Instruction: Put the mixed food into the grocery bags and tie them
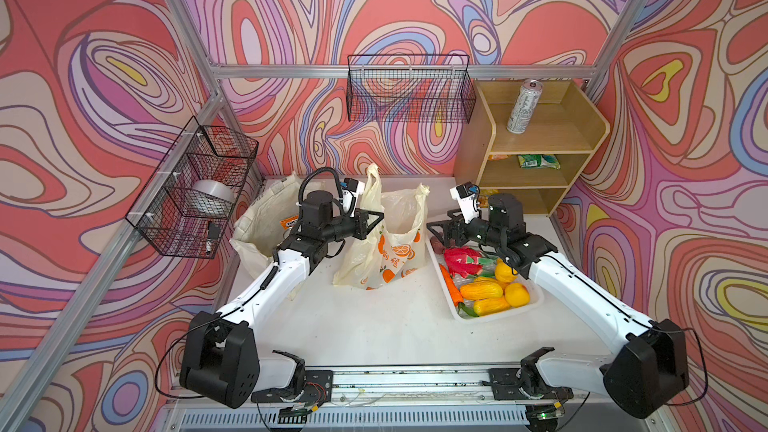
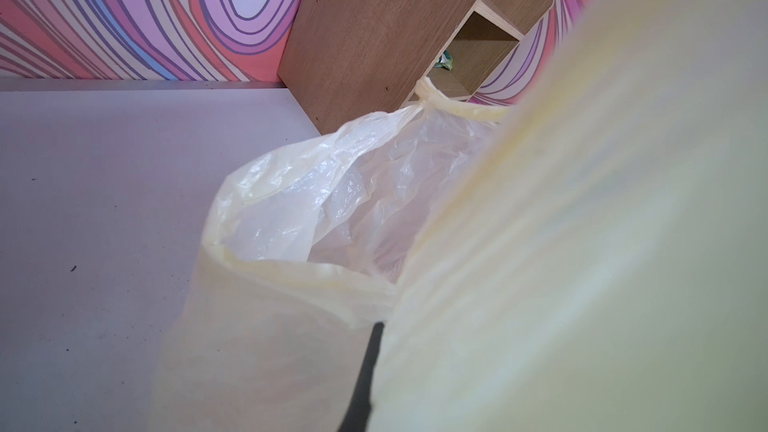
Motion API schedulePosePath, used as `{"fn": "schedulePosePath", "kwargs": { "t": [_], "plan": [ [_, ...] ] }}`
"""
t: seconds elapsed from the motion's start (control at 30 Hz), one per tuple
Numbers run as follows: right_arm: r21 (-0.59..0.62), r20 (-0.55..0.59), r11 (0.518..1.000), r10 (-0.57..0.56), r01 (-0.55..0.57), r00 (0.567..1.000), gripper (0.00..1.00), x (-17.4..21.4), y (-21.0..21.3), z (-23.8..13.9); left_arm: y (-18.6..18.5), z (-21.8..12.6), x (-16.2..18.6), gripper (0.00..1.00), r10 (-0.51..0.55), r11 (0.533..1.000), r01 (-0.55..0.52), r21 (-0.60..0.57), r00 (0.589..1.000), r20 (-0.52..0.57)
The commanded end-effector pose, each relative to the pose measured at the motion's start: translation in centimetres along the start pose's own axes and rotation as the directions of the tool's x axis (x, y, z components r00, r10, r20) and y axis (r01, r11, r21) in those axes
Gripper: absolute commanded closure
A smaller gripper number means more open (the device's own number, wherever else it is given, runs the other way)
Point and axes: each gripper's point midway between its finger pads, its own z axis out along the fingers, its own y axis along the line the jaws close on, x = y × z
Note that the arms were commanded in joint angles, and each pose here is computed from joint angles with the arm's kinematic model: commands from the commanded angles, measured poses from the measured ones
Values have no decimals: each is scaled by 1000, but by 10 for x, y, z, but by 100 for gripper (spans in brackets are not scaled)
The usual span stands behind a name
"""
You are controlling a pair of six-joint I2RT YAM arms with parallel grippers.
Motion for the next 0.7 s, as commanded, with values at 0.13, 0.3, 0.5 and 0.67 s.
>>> {"fn": "schedulePosePath", "kwargs": {
  "t": [0.13,0.3,0.5,0.67],
  "plan": [
    [-200,135,978,-31,58,990,7,-50,11,30,-14,2,-7,100,34,997,-32,72,999,-22],
    [-248,119,967,-25,54,993,7,-50,8,50,-15,4,-3,100,28,996,-25,84,999,-40],
    [-304,117,951,-28,63,993,8,-57,14,57,-14,5,-2,100,25,996,-21,84,999,-49],
    [-341,111,938,-25,61,993,8,-59,16,63,-15,7,-3,100,23,995,-18,93,998,-55]
  ]
}}
